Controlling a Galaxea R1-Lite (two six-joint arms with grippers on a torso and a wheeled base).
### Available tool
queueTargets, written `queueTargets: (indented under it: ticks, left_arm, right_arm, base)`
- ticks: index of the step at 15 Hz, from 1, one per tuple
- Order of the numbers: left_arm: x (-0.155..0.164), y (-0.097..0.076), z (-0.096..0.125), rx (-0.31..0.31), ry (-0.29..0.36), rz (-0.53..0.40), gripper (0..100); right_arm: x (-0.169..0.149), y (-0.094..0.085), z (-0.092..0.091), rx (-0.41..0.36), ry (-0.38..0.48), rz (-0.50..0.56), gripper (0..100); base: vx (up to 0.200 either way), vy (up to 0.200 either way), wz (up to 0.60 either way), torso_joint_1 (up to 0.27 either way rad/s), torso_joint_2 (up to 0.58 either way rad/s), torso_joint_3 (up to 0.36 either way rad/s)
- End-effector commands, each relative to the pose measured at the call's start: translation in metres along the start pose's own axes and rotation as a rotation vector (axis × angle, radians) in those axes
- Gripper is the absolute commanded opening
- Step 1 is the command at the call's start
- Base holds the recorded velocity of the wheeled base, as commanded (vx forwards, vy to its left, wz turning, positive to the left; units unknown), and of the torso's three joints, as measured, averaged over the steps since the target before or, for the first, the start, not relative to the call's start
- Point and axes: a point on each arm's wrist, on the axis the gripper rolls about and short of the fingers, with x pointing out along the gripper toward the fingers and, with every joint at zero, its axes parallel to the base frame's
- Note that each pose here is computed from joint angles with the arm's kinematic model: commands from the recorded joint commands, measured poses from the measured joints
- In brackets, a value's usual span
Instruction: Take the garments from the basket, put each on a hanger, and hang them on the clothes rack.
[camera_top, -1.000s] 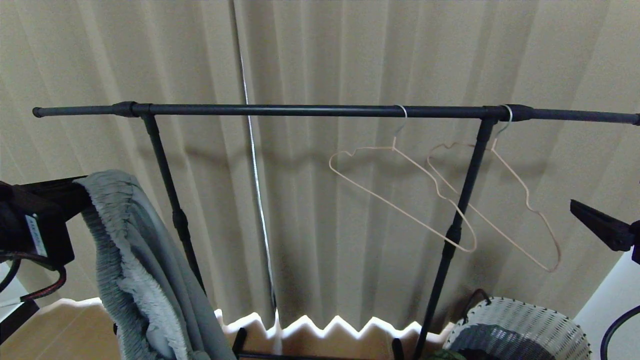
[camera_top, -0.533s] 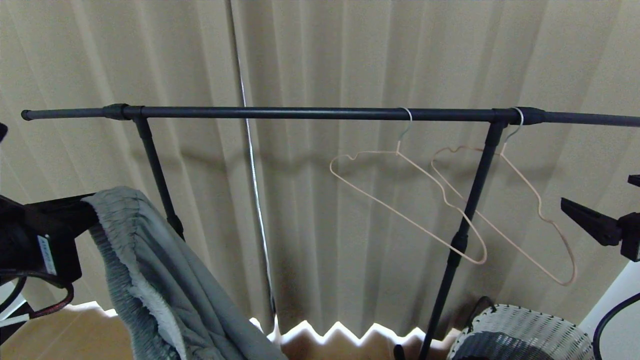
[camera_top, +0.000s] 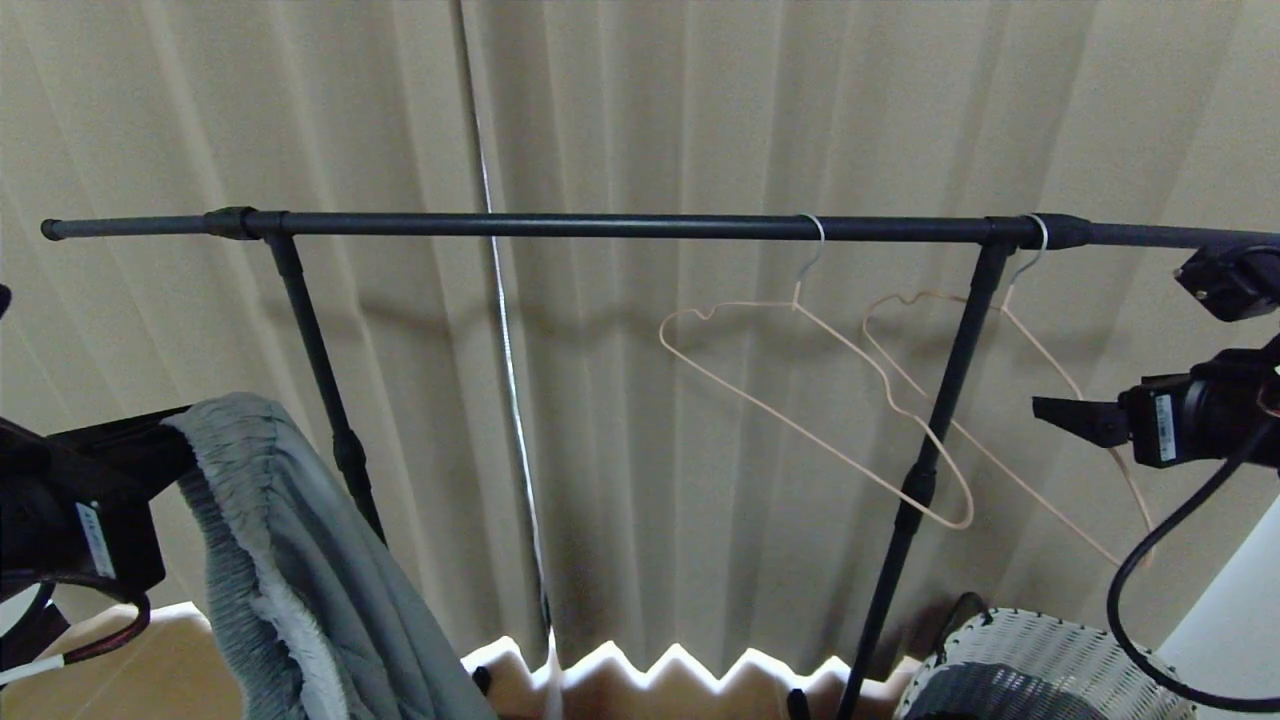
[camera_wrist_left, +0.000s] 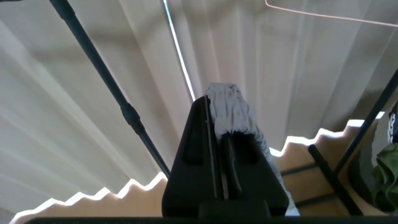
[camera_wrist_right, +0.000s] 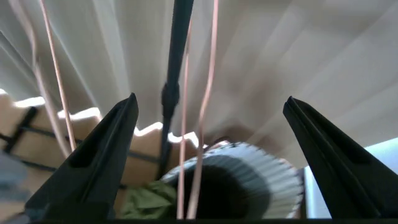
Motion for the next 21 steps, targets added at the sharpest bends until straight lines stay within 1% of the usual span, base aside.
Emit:
queueTargets:
  ticks: [1,2,5,11,12,18,21]
  left_arm:
    - [-0.002,0.0,0.0,0.0,-0.007,-0.002,0]
    - [-0.002,0.0,-0.002,0.0,-0.003,-0.002,0]
    - [-0.003,0.0,-0.002,0.0,-0.006,-0.002,0]
    - [-0.004,0.0,-0.001,0.001,-0.009,-0.001,0]
    - [-0.003,0.0,-0.001,0.002,-0.007,-0.002,0]
    - [-0.003,0.0,-0.001,0.001,-0.007,0.0,0]
    - [-0.003,0.0,-0.001,0.001,-0.007,0.0,0]
  right_arm:
    - [0.029,-0.001,0.003,0.017,0.062,0.003,100]
    - [0.037,-0.002,0.001,0.018,0.082,0.002,100]
    - [0.044,-0.003,-0.002,0.023,0.104,-0.002,100]
    - [0.049,-0.006,-0.003,0.035,0.11,-0.01,100]
    - [0.049,-0.006,-0.003,0.035,0.11,-0.01,0]
    - [0.046,-0.008,-0.002,0.039,0.101,-0.017,0]
    - [0.035,-0.009,0.002,0.059,0.064,-0.025,0]
  base:
    - [0.0,0.0,0.0,0.0,0.0,0.0]
    - [0.0,0.0,0.0,0.0,0.0,0.0]
    - [0.0,0.0,0.0,0.0,0.0,0.0]
    - [0.0,0.0,0.0,0.0,0.0,0.0]
    - [0.0,0.0,0.0,0.0,0.0,0.0]
    - [0.0,0.0,0.0,0.0,0.0,0.0]
    - [0.0,0.0,0.0,0.0,0.0,0.0]
